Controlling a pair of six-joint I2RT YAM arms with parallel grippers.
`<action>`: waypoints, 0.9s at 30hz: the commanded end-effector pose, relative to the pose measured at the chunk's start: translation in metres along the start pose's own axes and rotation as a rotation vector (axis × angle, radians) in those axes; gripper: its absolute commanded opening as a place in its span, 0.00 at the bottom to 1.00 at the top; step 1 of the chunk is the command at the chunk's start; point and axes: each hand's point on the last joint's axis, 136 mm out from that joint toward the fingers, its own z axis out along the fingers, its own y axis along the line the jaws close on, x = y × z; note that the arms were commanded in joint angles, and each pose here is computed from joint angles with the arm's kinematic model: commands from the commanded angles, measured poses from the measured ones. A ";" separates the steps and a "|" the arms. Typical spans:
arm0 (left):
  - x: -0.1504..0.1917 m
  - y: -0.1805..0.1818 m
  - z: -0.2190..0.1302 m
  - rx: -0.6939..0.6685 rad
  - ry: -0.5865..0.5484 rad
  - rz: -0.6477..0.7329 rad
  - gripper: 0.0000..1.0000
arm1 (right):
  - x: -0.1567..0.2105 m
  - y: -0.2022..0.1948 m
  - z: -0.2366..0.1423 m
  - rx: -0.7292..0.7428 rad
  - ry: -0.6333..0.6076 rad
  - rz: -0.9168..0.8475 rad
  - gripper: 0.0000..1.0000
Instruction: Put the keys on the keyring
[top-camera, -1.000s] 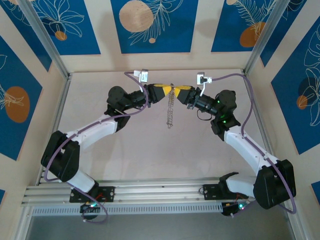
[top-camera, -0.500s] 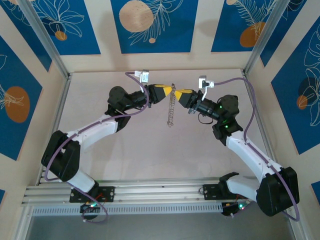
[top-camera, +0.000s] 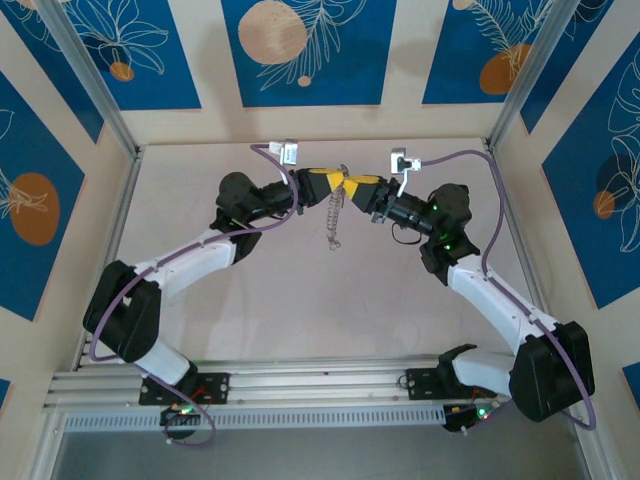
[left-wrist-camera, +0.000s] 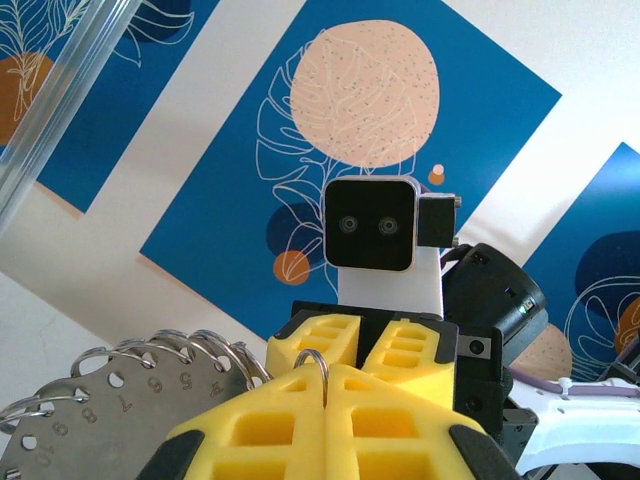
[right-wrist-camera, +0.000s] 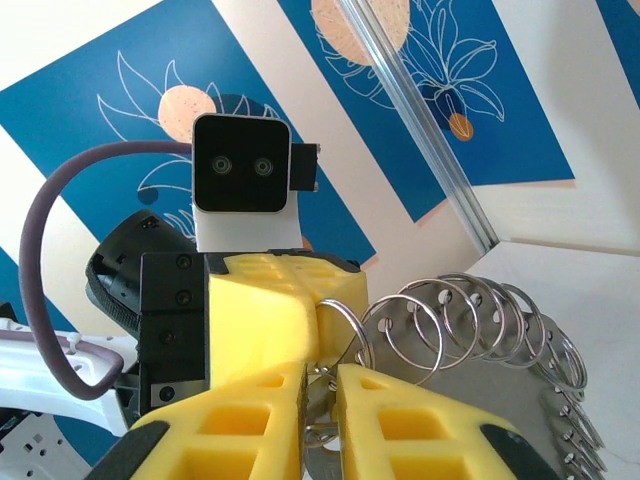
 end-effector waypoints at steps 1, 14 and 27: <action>0.000 -0.018 0.004 0.066 0.007 0.029 0.00 | -0.018 0.006 0.004 -0.012 -0.042 -0.049 0.18; 0.001 -0.020 0.004 0.077 0.009 0.024 0.00 | -0.028 0.006 -0.001 -0.049 -0.066 -0.032 0.23; -0.002 -0.026 0.005 0.108 0.000 0.008 0.00 | -0.027 0.001 -0.001 -0.081 -0.046 0.007 0.26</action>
